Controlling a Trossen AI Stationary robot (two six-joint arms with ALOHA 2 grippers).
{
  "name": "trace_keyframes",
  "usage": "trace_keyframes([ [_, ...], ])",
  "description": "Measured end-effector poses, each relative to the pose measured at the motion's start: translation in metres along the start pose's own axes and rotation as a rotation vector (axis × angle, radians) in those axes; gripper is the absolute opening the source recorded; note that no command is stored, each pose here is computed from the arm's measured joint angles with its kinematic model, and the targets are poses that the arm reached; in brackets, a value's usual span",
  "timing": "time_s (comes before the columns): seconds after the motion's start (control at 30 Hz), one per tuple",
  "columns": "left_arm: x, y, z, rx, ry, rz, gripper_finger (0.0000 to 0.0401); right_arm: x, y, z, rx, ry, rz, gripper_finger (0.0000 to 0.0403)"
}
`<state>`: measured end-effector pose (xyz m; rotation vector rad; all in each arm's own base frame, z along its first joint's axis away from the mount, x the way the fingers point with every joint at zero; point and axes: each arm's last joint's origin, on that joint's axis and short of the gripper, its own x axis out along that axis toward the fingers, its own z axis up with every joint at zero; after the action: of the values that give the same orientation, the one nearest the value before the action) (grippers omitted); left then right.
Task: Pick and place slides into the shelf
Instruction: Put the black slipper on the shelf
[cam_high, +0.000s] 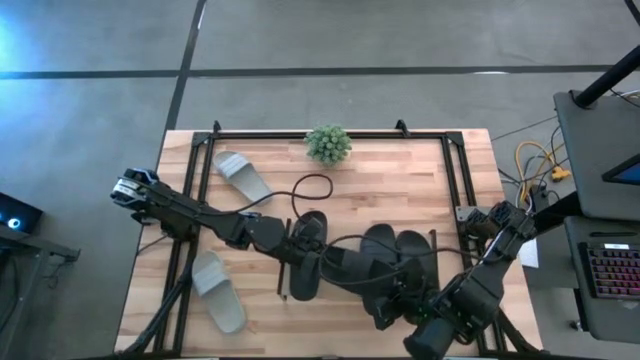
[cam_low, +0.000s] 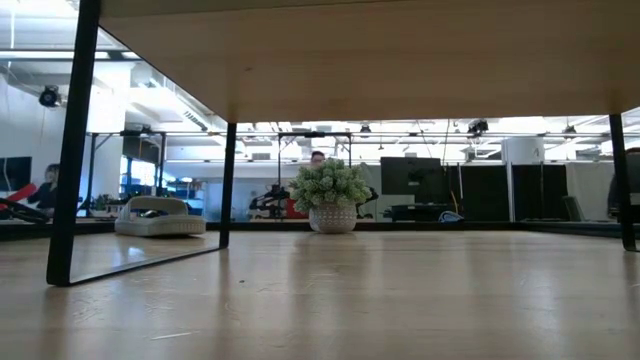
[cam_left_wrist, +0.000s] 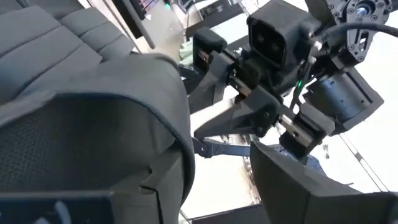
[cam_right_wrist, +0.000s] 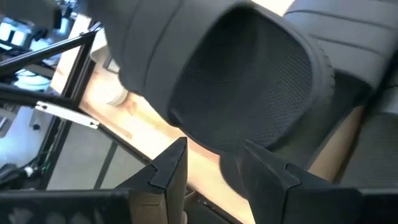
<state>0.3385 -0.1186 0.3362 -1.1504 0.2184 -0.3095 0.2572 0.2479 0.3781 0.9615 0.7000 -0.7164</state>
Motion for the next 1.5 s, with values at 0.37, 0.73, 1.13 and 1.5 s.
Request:
trace_keyframes([
  [0.37,-0.001,0.002,0.001,0.001,0.019,-0.007,0.0163,-0.003,0.001,0.002,-0.001,-0.008,0.027,0.0132],
  [0.73,-0.002,0.002,0.005,0.002,0.014,-0.014,0.0163,-0.017,0.015,0.031,-0.062,-0.038,0.117,0.0132],
  [1.13,-0.002,-0.001,0.008,0.004,-0.008,-0.036,0.0163,-0.011,0.017,0.044,-0.090,-0.003,0.076,0.0132],
  [1.5,-0.002,-0.005,0.009,0.049,-0.017,-0.047,0.0163,-0.007,0.018,0.047,-0.080,-0.019,0.073,0.0132],
])
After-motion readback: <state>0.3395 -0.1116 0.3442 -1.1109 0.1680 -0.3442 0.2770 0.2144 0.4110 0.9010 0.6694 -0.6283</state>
